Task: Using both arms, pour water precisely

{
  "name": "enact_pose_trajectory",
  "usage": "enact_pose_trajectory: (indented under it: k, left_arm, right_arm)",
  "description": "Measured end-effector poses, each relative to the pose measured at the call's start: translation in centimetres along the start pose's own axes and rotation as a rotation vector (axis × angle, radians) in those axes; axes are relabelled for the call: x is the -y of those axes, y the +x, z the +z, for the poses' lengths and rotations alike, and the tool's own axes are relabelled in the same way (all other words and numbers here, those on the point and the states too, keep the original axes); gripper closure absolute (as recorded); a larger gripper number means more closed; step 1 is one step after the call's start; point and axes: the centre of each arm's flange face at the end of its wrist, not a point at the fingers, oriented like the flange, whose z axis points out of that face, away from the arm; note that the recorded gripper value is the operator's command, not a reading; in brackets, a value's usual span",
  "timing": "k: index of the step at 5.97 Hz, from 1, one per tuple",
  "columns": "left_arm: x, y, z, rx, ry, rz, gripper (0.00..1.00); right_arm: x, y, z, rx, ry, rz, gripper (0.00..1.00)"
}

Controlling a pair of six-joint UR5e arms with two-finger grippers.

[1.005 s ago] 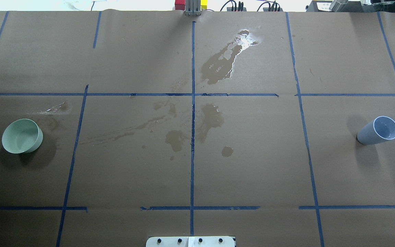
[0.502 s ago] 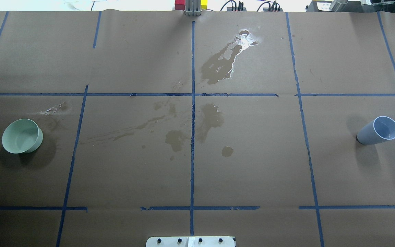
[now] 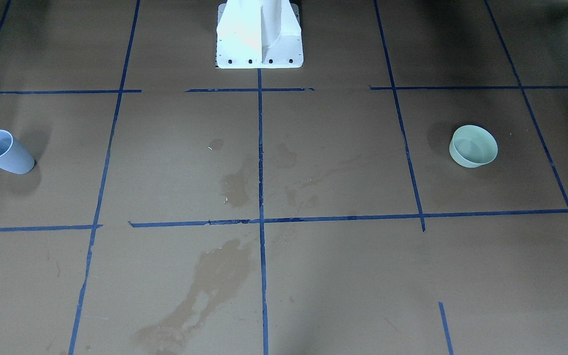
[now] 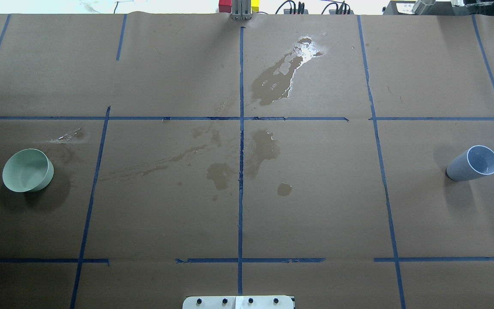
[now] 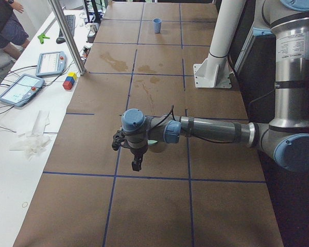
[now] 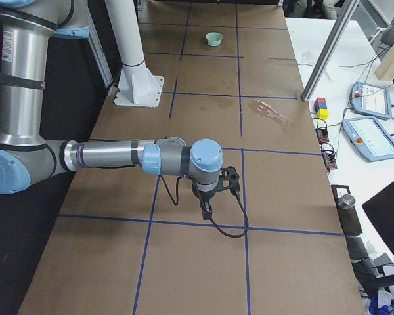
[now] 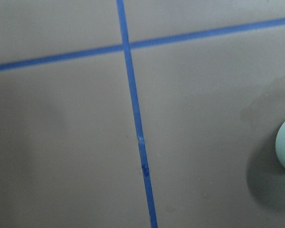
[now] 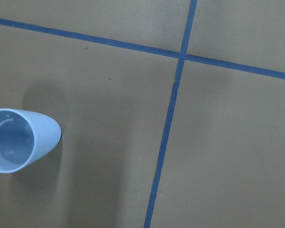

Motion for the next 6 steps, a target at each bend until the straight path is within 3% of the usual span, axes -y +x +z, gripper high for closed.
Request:
enact_pose_trajectory:
  k: [2,3,6]
  left_arm:
    - [2.5,2.1,-1.4,-0.001,0.043,0.022,0.00]
    - [3.3,3.7,-0.4,-0.010,0.056,-0.014,0.00]
    - [2.3,9.5,8.1,-0.108,0.101,-0.158,0.00]
  right_arm:
    - [1.3,-1.0,-0.1,0.002,0.012,-0.027,0.00]
    - [2.0,-1.5,0.3,0.005,0.006,-0.040,0.00]
    - [2.8,-2.0,0.9,0.010,-0.003,-0.048,0.00]
